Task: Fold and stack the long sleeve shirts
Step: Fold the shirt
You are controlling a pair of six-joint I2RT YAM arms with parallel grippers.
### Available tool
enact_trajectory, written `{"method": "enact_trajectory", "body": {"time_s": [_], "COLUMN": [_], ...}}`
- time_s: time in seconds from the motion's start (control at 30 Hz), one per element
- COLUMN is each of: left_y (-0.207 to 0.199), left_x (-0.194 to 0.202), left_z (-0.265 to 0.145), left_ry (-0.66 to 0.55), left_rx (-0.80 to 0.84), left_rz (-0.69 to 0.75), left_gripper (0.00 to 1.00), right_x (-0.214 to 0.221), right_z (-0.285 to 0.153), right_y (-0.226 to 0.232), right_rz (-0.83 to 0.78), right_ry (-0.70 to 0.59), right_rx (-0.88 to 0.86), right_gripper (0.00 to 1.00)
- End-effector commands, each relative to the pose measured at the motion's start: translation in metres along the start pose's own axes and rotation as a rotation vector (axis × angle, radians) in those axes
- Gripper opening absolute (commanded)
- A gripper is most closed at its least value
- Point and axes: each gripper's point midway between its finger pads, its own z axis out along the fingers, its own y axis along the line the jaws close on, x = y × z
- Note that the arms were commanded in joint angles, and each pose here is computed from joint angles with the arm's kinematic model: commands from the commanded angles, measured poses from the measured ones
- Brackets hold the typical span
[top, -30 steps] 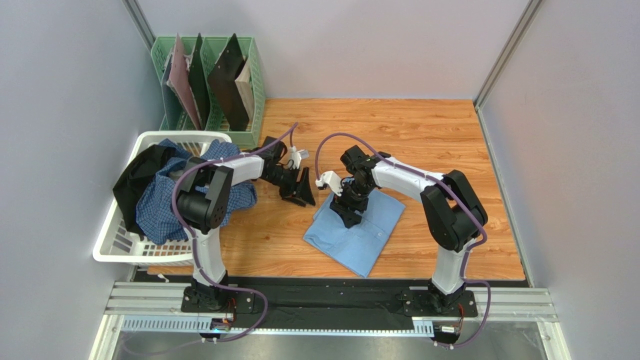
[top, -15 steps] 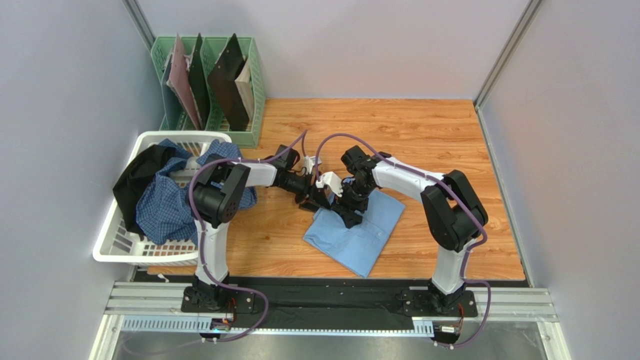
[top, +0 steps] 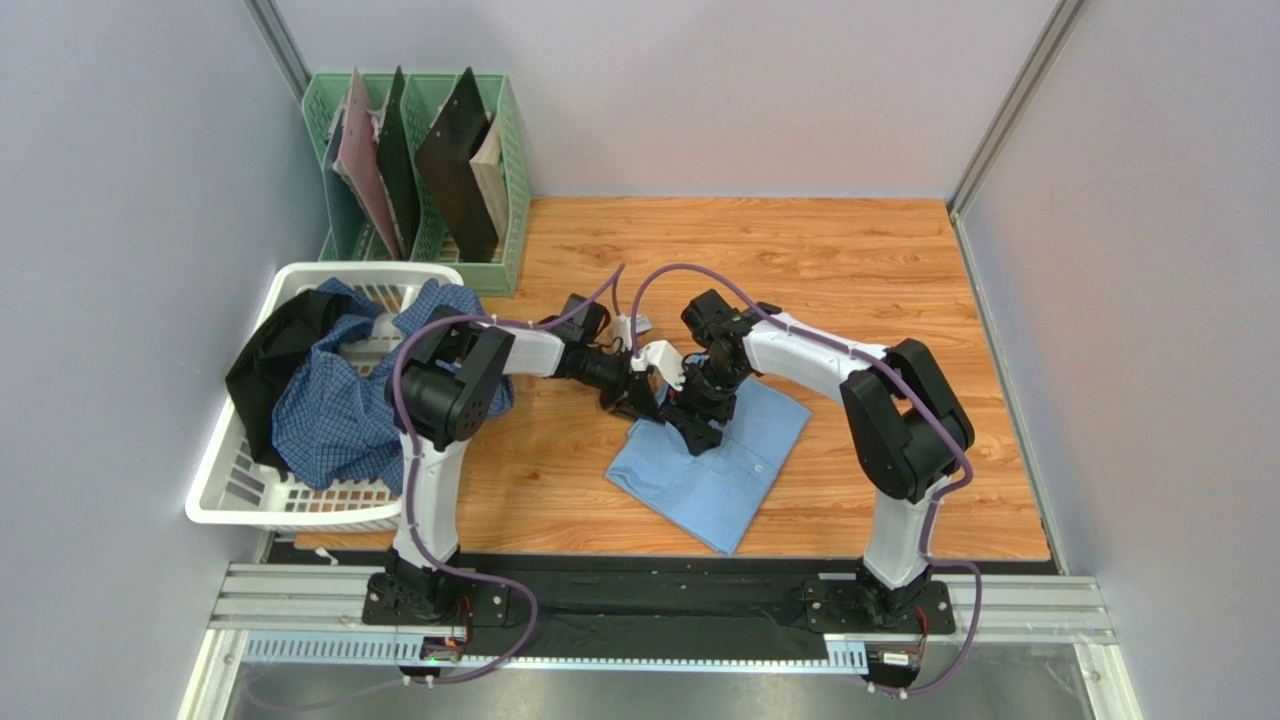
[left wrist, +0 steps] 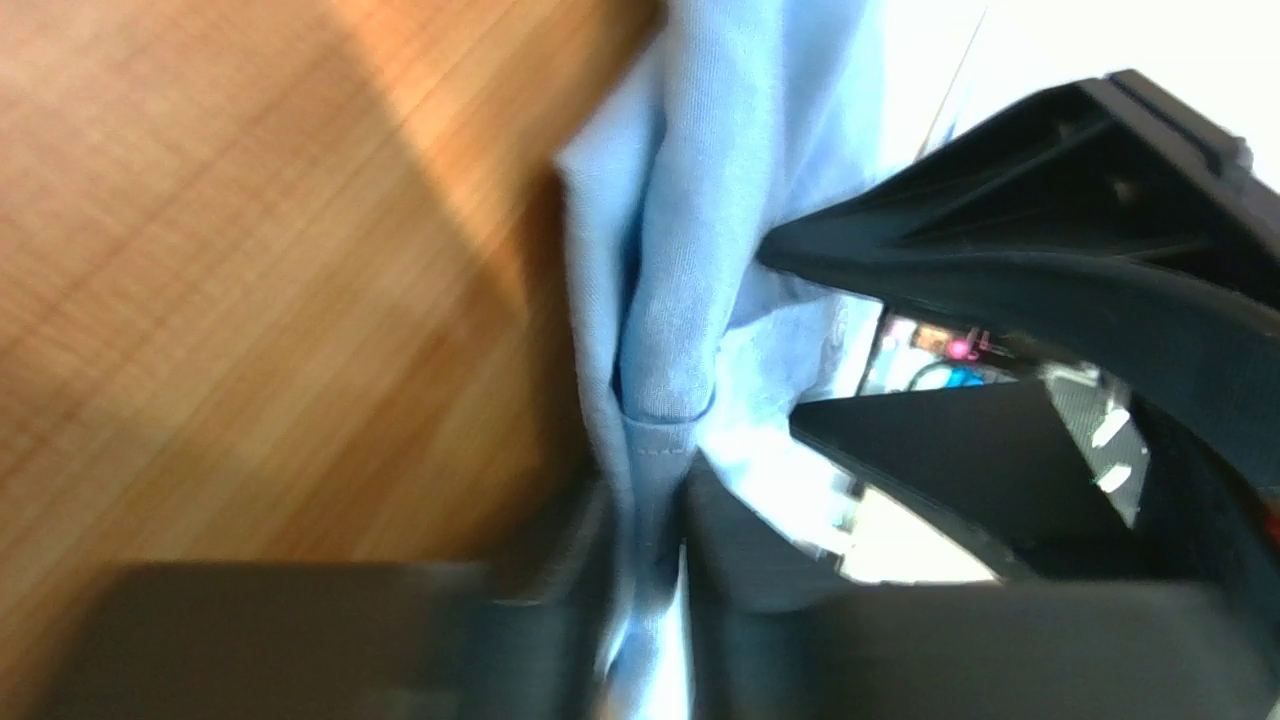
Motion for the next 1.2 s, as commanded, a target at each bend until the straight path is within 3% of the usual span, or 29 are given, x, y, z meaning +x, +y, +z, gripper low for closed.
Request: {"method": "enact_trajectory", "body": {"time_s": [0.0,0.03,0.27,0.33,0.37,0.4,0.53,0.57,0.63,0.7,0.73,0.77,0.83,0.87,0.93,1.07,1.17], "left_y": [0.021,0.019,-0.031,-0.052,-0.048,-0.076,-0.114,-0.132,-0.136,-0.131,-0.139,-0.116,-0.106,-0.082,-0.063,-0.012,-0.003], "left_x": [-0.015,-0.018,-0.059,-0.092,-0.091,-0.119,-0.18,-0.195,-0.206,-0.21,-0.218,-0.206,-0.208,-0.19,-0.177,-0.099,-0.058], "left_z": [0.0,-0.005,-0.091,-0.117,-0.127,-0.146,-0.206,-0.214,-0.223,-0.211,-0.209,-0.184,-0.167,-0.141,-0.119,-0.05,-0.021], "left_ry": [-0.031,-0.035,-0.038,-0.07,0.003,-0.053,-0.104,-0.103,-0.08,0.005,-0.027,0.07,0.097,0.186,0.205,0.344,0.386], "left_rx": [-0.137,-0.165,-0.415,-0.517,-0.559,-0.6,-0.864,-0.908,-1.026,-1.106,-1.139,-1.132,-1.179,-1.156,-1.157,-1.077,-1.048], "left_rz": [0.071,0.1,0.421,0.562,0.646,0.752,1.079,1.219,1.308,1.436,1.493,1.513,1.581,1.585,1.559,1.455,1.376], "left_gripper": [0.06,0.0,0.0,0.0,0.0,0.0,0.0,0.0,0.0,0.0,0.0,0.0,0.0,0.0,0.0,0.0,0.0], "right_x": [-0.005,-0.005,0.003,0.017,0.022,0.032,0.049,0.053,0.055,0.061,0.062,0.063,0.07,0.073,0.075,0.078,0.076], "right_z": [0.0,-0.007,-0.078,-0.098,-0.104,-0.113,-0.138,-0.143,-0.15,-0.153,-0.154,-0.152,-0.153,-0.153,-0.153,-0.153,-0.154], "right_y": [-0.003,-0.003,-0.014,-0.025,-0.028,-0.036,-0.043,-0.046,-0.047,-0.048,-0.048,-0.047,-0.049,-0.049,-0.049,-0.048,-0.048], "right_rz": [0.103,0.136,0.495,0.616,0.646,0.699,0.76,0.778,0.793,0.818,0.824,0.829,0.857,0.871,0.881,0.883,0.882], "right_ry": [-0.017,-0.024,-0.226,-0.296,-0.316,-0.341,-0.407,-0.421,-0.445,-0.458,-0.46,-0.459,-0.465,-0.467,-0.467,-0.464,-0.467], "right_rx": [-0.005,-0.009,0.007,0.023,0.028,0.045,0.1,0.112,0.123,0.128,0.127,0.121,0.123,0.121,0.122,0.129,0.113], "right_gripper": [0.7,0.72,0.79,0.79,0.79,0.79,0.79,0.79,0.79,0.79,0.79,0.79,0.79,0.79,0.79,0.79,0.79]}}
